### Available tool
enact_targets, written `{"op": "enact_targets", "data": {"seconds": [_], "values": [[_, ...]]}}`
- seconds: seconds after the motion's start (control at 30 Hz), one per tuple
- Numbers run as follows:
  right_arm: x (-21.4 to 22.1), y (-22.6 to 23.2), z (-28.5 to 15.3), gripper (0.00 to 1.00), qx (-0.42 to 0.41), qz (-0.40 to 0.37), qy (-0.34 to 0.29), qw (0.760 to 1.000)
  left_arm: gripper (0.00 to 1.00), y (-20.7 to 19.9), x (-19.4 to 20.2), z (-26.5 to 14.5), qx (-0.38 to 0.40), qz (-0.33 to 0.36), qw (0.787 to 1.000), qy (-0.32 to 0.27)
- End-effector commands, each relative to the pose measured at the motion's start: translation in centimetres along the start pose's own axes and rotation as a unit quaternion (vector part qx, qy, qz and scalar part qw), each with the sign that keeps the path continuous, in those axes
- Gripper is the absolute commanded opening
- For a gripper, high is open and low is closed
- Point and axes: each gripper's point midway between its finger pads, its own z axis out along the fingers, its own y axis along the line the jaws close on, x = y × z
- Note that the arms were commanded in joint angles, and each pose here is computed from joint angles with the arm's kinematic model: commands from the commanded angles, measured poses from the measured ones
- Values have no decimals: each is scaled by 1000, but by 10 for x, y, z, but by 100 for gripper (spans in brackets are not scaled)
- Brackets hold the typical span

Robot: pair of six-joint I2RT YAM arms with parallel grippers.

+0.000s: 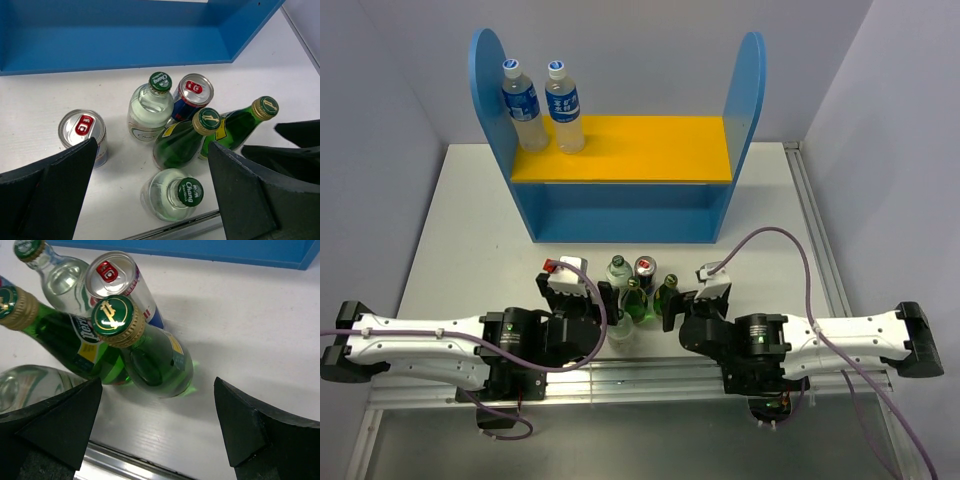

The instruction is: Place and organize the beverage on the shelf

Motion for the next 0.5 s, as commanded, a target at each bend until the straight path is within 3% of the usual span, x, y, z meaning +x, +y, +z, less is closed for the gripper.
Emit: {"op": "enact_targets", "data": {"seconds": [0.0, 0.27, 0.47], "values": [[-11, 22, 14, 100, -30, 43, -29, 998, 99, -13, -6, 0, 21, -5, 1000, -8], [-18, 20, 38, 100, -31, 57, -55, 996, 99, -10, 2, 2, 12, 8, 1000, -3], [-26, 8, 49, 95, 14, 32, -84, 996, 99, -7, 3, 2, 14, 1, 1000, -9]]}}
